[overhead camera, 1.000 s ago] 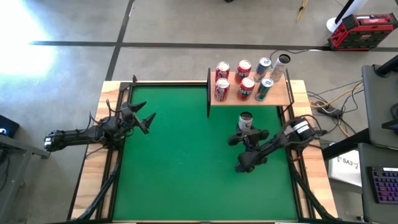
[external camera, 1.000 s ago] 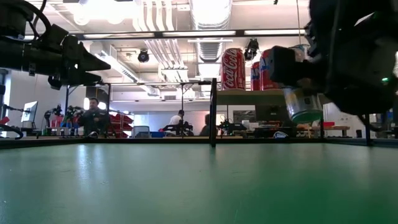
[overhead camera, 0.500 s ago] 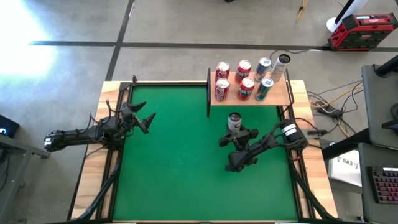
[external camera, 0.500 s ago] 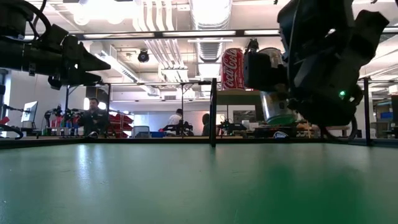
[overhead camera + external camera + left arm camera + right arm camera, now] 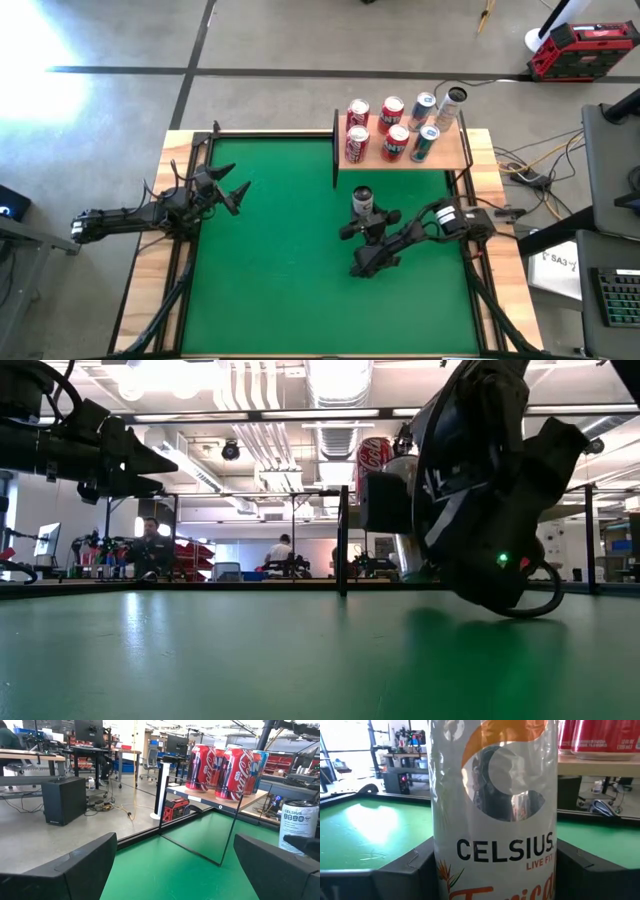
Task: Place canned beverage on shelf
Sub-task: Put the white yellow soda can on the shelf aligned with the other white yellow soda can
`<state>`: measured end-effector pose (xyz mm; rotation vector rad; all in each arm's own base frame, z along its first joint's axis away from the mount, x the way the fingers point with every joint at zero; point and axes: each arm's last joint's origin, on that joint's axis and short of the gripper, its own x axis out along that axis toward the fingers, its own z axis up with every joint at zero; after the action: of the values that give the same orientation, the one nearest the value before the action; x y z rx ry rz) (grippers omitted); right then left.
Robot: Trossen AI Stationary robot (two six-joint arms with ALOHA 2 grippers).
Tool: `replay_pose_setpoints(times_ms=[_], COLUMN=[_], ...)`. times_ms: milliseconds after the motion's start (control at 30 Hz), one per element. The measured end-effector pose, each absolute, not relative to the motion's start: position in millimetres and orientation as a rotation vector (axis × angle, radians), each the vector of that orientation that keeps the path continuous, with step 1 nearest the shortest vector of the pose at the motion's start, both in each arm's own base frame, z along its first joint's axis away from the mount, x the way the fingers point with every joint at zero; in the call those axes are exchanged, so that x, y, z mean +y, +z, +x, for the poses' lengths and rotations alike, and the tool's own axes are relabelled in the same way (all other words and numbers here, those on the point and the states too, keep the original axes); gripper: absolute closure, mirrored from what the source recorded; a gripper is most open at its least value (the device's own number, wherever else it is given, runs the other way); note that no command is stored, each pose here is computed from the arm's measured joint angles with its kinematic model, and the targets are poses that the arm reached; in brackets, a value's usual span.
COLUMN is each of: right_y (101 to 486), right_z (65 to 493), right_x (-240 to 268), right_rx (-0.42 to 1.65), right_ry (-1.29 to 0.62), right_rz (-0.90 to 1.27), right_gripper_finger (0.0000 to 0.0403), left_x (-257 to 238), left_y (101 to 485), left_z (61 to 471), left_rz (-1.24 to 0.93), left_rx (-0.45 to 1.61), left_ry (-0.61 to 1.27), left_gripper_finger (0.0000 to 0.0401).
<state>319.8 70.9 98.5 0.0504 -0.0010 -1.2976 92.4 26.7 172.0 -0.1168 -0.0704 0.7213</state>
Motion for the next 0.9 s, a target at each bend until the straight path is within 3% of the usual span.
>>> replay_pose_setpoints(times_ms=[900], right_y=[85], right_z=[326], right_x=[71], right_rx=[0.010], right_ry=[-1.363], right_rz=[0.152], right_gripper_finger=[0.0140], left_x=[27], left_y=[172], left_z=[92], left_rz=[-0.117], left_rx=[-0.071], left_ry=[0.721], left_gripper_finger=[0.0015])
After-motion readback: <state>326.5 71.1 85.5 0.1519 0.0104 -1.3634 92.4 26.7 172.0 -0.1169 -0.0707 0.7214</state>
